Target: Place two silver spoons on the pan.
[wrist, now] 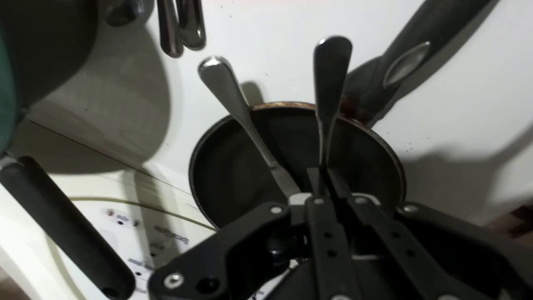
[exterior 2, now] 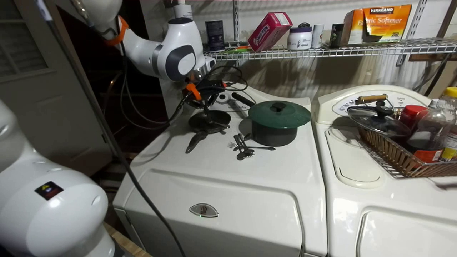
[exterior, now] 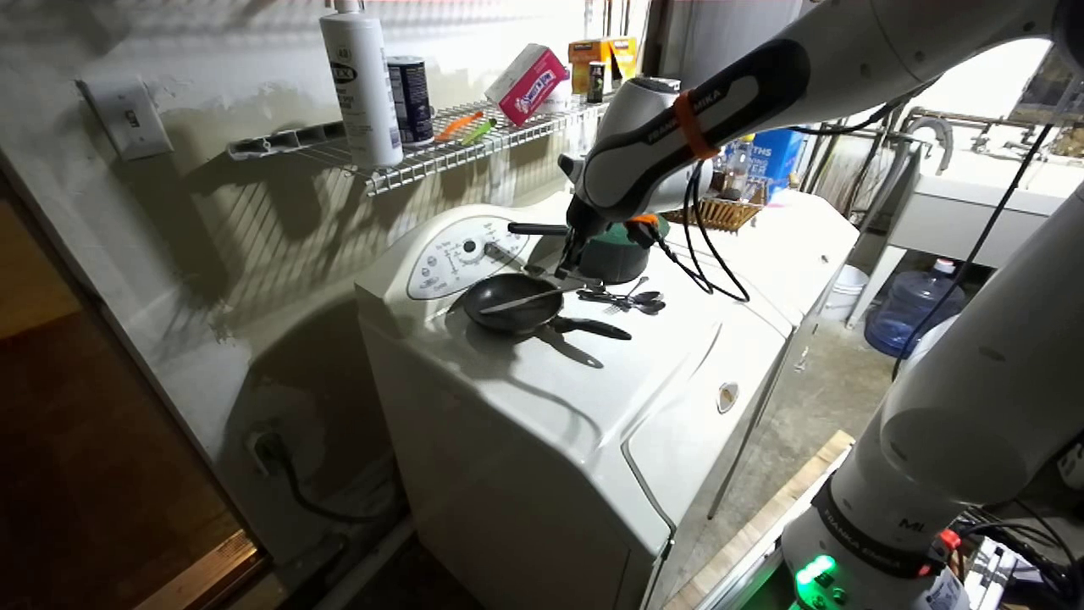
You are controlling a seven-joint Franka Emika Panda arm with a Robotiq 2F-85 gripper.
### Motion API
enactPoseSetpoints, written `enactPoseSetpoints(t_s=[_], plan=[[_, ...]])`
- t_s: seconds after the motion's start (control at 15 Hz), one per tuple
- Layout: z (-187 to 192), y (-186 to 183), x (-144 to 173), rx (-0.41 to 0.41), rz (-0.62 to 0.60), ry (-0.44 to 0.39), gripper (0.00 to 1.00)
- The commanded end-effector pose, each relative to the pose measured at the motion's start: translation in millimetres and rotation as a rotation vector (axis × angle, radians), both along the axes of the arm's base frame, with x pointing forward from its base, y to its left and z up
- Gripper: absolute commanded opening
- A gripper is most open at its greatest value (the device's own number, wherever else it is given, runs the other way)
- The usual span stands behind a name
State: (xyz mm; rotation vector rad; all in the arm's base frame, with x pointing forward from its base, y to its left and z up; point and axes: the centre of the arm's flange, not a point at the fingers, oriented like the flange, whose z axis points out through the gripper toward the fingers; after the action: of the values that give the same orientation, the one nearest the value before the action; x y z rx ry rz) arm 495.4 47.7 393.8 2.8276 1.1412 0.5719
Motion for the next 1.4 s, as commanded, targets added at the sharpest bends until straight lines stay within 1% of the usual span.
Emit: enactPoseSetpoints(t_s=[0.0,0.4,0.67,0.87,1.33], plan=[[-16,28,19,-0.046,0.087,0.027,0.01],[-41,47,51,-0.171,0.131,0.089,0.01],[-54,60,66,-0.228,0.124,0.136,0.01],[-63,68,74,-0.257,0.123,0.170,0.01],[-78,77,88,-0.292,0.140,0.212,0.01]])
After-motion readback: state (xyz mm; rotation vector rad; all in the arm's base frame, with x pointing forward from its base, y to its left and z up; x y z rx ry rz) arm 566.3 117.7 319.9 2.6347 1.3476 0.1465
